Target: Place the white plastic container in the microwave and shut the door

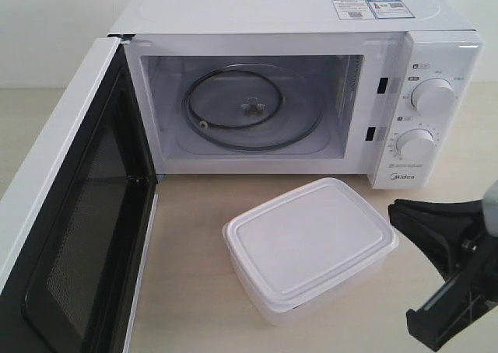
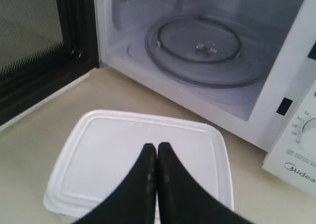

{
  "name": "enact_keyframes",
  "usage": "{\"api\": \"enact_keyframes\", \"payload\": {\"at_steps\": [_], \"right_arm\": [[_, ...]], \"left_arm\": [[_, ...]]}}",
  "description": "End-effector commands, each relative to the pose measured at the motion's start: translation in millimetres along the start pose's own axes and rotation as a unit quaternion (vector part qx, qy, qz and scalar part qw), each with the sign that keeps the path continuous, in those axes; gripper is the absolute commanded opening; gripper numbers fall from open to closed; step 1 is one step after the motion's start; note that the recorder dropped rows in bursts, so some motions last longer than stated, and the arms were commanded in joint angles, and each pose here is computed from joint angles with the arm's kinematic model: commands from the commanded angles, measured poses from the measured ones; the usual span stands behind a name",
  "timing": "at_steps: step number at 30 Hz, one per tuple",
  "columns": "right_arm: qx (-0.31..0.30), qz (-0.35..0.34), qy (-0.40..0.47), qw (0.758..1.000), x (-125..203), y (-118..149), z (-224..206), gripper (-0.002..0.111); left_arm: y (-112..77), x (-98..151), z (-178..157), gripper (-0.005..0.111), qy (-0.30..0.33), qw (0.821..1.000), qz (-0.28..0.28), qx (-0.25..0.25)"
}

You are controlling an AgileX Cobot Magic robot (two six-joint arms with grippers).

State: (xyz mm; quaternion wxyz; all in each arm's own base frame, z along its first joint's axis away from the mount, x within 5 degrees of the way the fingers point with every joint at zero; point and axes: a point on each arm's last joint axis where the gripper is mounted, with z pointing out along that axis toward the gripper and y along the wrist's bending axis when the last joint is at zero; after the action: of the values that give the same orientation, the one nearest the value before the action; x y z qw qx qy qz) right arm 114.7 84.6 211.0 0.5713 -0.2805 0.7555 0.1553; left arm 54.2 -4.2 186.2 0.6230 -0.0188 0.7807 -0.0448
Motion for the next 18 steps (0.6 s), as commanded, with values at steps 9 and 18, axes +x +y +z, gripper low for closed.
{"api": "enact_keyframes", "payload": {"at_steps": [9,18], "right_arm": [[0.082,0.035,-0.042,0.995,31.3,-11.6,5.4,0.000],[0.142,0.035,-0.014,0.989,45.8,-20.6,25.1,0.000]], "left_arm": [[0.3,0.4,0.2,0.004,-0.003,1.000,0.003,-0.001],[0.3,0.4,0.2,0.004,-0.003,1.000,0.003,-0.001]]}}
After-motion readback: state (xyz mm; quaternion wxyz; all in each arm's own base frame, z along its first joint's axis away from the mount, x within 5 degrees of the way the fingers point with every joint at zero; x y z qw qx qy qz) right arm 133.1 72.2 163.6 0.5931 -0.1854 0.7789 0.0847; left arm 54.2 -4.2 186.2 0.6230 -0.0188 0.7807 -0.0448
